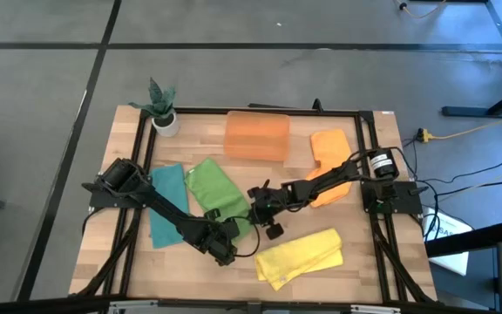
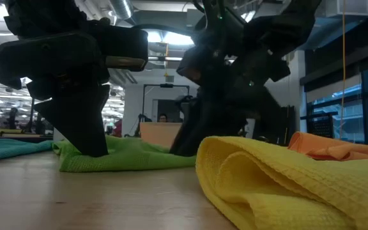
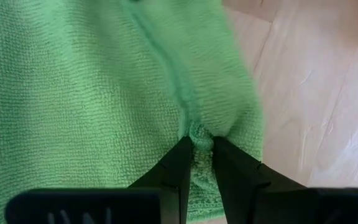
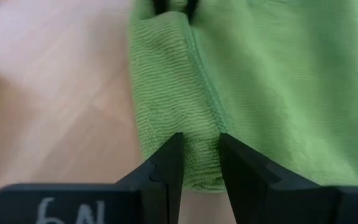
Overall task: Roll microfiber towels into tight, uniform cylinder then place into a basket
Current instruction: Roll the green microfiber cloth
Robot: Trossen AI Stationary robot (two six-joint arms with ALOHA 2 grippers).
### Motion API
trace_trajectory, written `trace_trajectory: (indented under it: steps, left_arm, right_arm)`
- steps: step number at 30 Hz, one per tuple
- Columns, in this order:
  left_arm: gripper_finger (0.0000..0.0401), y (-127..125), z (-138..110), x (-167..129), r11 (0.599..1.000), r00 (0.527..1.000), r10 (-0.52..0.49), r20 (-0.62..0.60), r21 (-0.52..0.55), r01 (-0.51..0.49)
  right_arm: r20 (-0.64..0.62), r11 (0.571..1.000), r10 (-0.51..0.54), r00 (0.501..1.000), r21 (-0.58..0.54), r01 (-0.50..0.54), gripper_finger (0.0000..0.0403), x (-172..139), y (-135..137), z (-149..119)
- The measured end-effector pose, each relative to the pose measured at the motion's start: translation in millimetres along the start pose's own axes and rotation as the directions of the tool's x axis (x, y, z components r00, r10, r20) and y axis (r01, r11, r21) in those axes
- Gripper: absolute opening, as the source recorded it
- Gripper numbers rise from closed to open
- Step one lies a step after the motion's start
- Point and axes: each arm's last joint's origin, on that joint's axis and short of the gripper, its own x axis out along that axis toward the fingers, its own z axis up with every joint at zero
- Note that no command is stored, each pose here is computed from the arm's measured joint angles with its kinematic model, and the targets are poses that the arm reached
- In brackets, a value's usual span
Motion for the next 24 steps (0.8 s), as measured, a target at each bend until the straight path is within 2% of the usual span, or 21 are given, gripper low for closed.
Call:
trace_trajectory:
  steps: [6, 12, 16, 24]
  left_arm:
    - [0.0064, -1, -1, -6, 1.000, 1.000, -0.013, 0.004, 0.010, 0.013]
    - [0.0064, 1, -5, -27, 0.998, 0.999, -0.045, -0.022, 0.035, 0.046]
    - [0.0064, 2, -10, -38, 0.998, 0.999, -0.030, -0.027, 0.058, 0.032]
    - [0.0064, 0, -11, -54, 0.995, 0.998, -0.040, 0.047, 0.089, 0.036]
  right_arm:
    - [-0.010, 0.999, -0.029, 1.000, 0.012, 0.029, 0.0104, 0, -5, -2]
    - [-0.013, 0.999, -0.031, 0.999, 0.021, 0.031, 0.0104, 0, -5, -2]
    - [-0.018, 0.999, -0.033, 0.999, 0.023, 0.033, 0.0104, 0, -6, -3]
    - [-0.021, 0.998, -0.034, 0.999, 0.052, 0.035, 0.0104, 0, -7, -4]
